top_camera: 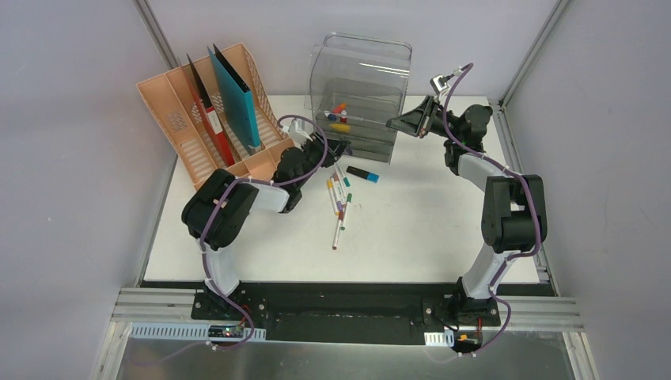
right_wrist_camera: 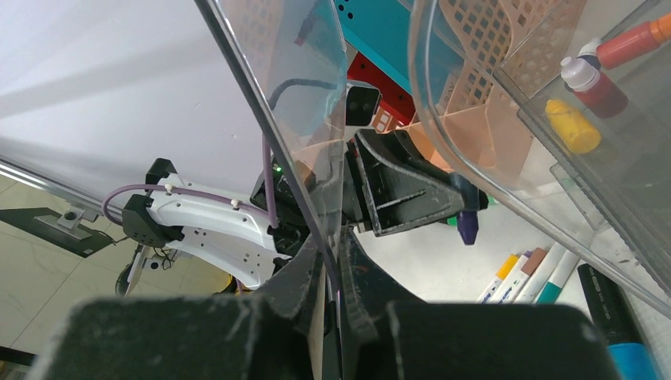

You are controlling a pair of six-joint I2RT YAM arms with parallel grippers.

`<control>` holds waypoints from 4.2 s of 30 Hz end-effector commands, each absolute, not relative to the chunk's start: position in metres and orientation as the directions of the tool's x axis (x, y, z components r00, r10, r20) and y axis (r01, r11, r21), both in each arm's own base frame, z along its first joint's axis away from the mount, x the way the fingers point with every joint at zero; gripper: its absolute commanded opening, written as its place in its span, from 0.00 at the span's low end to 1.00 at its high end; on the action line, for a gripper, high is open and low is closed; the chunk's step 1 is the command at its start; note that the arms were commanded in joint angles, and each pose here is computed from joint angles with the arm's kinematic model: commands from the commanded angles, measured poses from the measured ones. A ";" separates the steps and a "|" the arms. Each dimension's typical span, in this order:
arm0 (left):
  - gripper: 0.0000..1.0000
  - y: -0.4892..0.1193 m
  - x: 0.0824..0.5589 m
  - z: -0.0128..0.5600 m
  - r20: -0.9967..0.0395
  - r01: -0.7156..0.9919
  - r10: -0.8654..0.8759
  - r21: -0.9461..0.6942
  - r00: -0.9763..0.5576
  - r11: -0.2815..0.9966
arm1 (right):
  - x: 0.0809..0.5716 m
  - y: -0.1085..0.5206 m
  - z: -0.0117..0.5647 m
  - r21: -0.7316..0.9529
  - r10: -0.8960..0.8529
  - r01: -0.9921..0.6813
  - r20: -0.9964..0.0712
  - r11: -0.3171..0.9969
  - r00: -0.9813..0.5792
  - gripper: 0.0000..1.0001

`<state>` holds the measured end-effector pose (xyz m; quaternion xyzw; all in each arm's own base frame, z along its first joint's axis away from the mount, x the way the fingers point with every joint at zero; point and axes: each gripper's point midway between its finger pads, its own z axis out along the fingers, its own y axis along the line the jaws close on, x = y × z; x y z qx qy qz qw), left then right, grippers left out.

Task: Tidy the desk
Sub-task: Pick up the stationery from the center of the board, then place the stationery in the drawer, then pick up the stationery from the center of the board.

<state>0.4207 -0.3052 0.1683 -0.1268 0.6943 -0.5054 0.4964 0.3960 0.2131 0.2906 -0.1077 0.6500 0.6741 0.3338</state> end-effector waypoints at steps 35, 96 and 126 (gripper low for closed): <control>0.41 -0.317 0.513 0.239 -0.237 0.407 -0.953 -0.902 -0.190 0.143 | 0.381 0.218 0.312 0.794 0.273 -0.607 -0.590 0.025 -0.760 0.05; 0.52 -0.318 0.340 0.124 -0.909 0.622 0.146 -0.143 -0.390 0.770 | 0.384 0.220 0.305 0.801 0.269 -0.598 -0.581 0.026 -0.768 0.05; 0.42 -0.358 0.358 0.050 -0.735 0.727 0.530 0.075 -0.423 0.683 | 0.385 0.220 0.302 0.806 0.267 -0.592 -0.576 0.026 -0.773 0.05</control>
